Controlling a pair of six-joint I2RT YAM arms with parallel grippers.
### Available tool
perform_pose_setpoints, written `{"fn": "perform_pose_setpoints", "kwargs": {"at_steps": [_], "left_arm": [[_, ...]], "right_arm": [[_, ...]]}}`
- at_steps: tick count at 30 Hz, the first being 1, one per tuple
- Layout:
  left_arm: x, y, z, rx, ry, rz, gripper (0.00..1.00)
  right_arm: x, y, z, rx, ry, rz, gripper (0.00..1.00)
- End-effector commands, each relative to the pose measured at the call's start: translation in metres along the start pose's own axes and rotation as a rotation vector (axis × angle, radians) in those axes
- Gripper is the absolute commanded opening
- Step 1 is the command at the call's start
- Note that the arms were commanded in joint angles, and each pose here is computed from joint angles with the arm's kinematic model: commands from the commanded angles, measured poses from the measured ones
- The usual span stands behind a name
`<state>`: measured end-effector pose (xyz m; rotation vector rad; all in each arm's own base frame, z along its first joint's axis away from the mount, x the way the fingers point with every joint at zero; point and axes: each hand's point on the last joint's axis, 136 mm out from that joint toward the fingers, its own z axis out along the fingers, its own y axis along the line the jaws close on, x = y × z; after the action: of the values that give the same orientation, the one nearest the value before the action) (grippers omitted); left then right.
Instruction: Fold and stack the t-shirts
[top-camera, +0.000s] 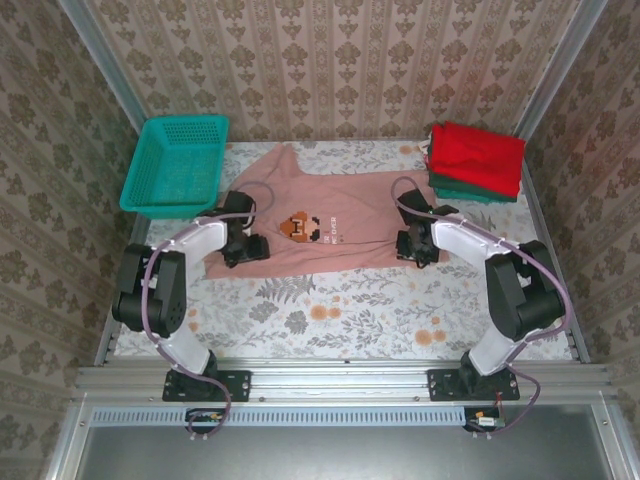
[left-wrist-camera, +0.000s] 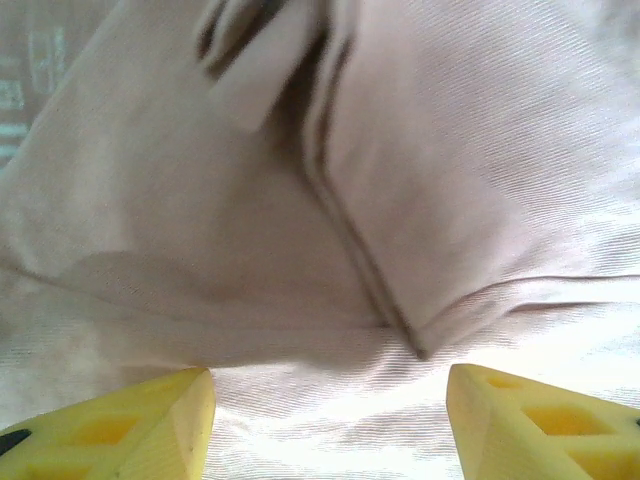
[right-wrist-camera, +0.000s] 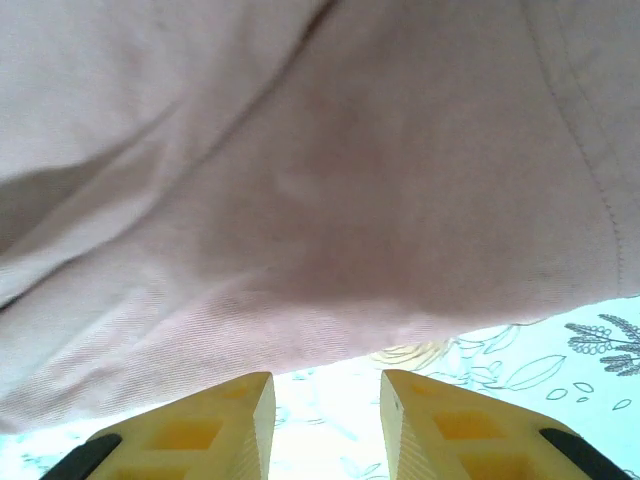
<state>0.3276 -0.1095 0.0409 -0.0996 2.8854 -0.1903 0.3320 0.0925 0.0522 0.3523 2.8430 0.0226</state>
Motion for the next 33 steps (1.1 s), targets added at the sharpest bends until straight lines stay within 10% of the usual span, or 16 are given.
{"fn": "perform_pose_setpoints", "kwargs": {"at_steps": [1, 23, 33], "left_arm": [[-0.023, -0.01, -0.007, 0.001, -0.041, 0.043, 0.64], [0.006, 0.056, 0.011, -0.126, 0.041, -0.064, 0.63], [-0.023, 0.021, -0.051, -0.118, -0.111, 0.018, 0.7]], "right_arm": [[-0.01, -0.006, 0.013, 0.052, 0.015, 0.016, 0.35], [0.054, -0.071, 0.016, 0.083, 0.13, 0.168, 0.31], [-0.003, -0.022, -0.047, -0.029, -0.086, 0.055, 0.35]]}}
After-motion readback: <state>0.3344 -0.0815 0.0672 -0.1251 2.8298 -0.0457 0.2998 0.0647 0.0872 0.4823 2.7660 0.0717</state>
